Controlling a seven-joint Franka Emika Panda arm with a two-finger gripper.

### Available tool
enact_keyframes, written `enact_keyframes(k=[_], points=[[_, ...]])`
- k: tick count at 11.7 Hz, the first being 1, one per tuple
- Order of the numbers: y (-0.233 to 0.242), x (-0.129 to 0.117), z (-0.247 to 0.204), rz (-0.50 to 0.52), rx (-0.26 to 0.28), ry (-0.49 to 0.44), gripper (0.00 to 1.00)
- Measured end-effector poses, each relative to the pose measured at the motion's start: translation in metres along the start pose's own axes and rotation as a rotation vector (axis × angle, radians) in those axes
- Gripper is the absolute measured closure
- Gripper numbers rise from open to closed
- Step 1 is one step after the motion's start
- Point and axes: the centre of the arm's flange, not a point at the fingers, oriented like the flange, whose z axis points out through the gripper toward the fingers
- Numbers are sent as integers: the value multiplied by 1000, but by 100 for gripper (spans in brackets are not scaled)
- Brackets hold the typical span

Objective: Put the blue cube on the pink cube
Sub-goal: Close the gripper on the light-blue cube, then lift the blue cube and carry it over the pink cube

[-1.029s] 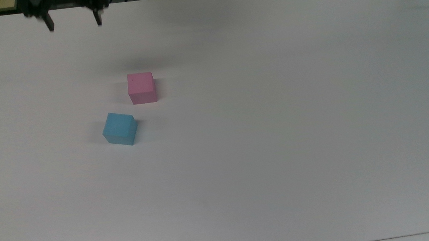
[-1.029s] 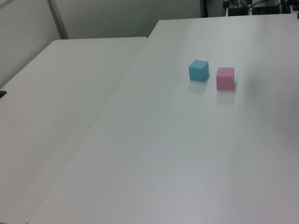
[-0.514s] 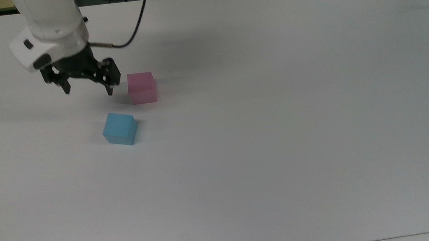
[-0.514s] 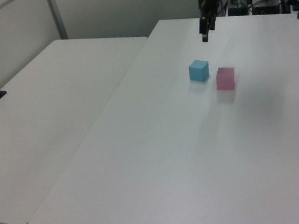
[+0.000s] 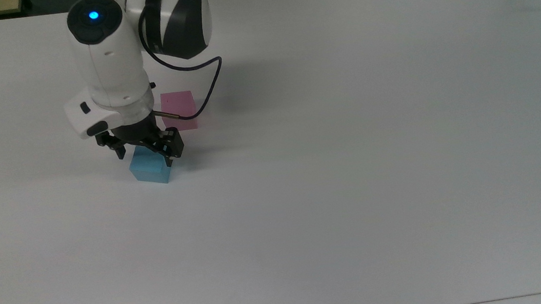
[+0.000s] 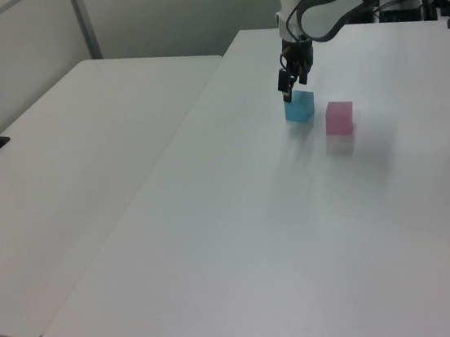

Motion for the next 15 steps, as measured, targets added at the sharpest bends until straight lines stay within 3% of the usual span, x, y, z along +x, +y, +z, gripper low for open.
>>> enact_keyframes(k=[4, 6, 7, 8, 9, 12, 15], points=[[-6, -10, 18, -43, -66, -32, 0], [-11, -12, 21, -8, -80, -35, 9], [-16, -12, 20, 4, -80, -32, 14], [-18, -11, 15, 20, -78, -23, 31], [-16, -8, 3, 35, -76, -3, 41], [-10, -18, -64, 48, -75, -17, 41], [-21, -61, -107, -40, -68, -115, 41]])
